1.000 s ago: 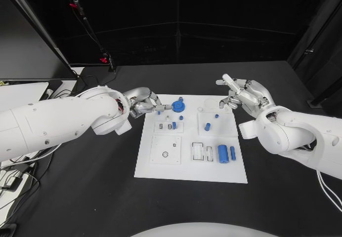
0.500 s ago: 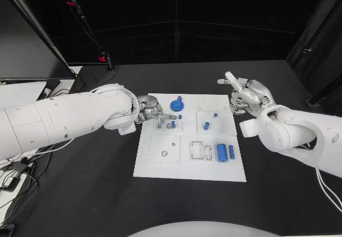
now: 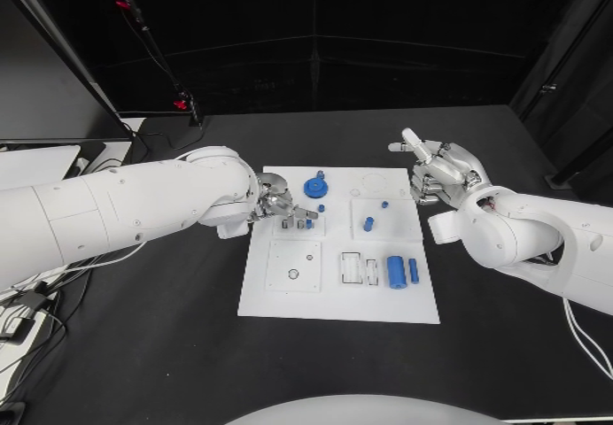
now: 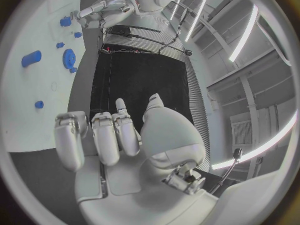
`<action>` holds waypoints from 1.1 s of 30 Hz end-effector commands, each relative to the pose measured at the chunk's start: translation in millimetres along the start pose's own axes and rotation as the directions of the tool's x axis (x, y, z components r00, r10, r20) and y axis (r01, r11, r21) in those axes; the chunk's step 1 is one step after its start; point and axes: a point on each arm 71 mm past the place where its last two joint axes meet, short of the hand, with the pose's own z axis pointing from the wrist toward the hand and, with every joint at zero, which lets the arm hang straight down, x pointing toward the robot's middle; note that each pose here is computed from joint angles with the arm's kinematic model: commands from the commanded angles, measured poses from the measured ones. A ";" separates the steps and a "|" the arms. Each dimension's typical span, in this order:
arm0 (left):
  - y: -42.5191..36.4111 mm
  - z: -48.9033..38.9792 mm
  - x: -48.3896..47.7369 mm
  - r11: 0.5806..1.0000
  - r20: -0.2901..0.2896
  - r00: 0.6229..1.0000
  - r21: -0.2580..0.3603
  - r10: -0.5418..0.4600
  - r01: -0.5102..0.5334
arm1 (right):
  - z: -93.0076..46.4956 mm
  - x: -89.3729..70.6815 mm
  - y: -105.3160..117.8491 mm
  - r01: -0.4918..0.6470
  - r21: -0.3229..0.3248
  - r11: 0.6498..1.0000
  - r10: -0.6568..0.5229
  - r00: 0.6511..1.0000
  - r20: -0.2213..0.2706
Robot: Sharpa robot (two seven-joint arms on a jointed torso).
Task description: Assemble the parts on the task board
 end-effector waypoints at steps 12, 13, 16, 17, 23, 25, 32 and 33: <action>-13.7 8.0 -1.4 1.000 -0.001 1.000 -0.012 0.025 -0.025 | 0.6 -0.2 -6.8 -0.009 0.049 0.999 0.009 1.000 -0.013; -14.6 8.5 -1.1 1.000 -0.003 1.000 -0.014 0.027 -0.027 | 0.6 -0.2 -7.1 -0.009 0.051 0.999 0.009 1.000 -0.013; -17.1 9.9 -0.7 0.999 -0.006 0.999 -0.022 0.031 -0.031 | 0.7 -0.2 -7.9 -0.009 0.056 0.998 0.010 1.000 -0.014; -17.7 10.3 -0.6 0.999 -0.007 0.999 -0.024 0.032 -0.032 | 0.7 -0.1 -8.0 -0.009 0.058 0.998 0.010 1.000 -0.014; -20.4 12.4 -0.3 0.999 -0.011 0.999 -0.035 0.038 -0.038 | 0.8 0.7 -8.8 -0.009 0.064 0.998 0.010 1.000 -0.016; -21.5 13.1 -0.2 0.999 -0.011 0.999 -0.037 0.038 -0.039 | 0.7 0.7 -9.0 -0.009 0.066 0.998 0.010 1.000 -0.016; -25.6 15.9 1.1 0.998 -0.027 0.998 -0.036 0.050 -0.051 | 0.5 0.8 -9.5 -0.008 0.071 0.997 0.010 1.000 -0.015; -26.1 16.3 1.3 0.998 -0.030 0.998 -0.036 0.051 -0.052 | 0.5 0.8 -9.6 -0.008 0.072 0.997 0.010 1.000 -0.015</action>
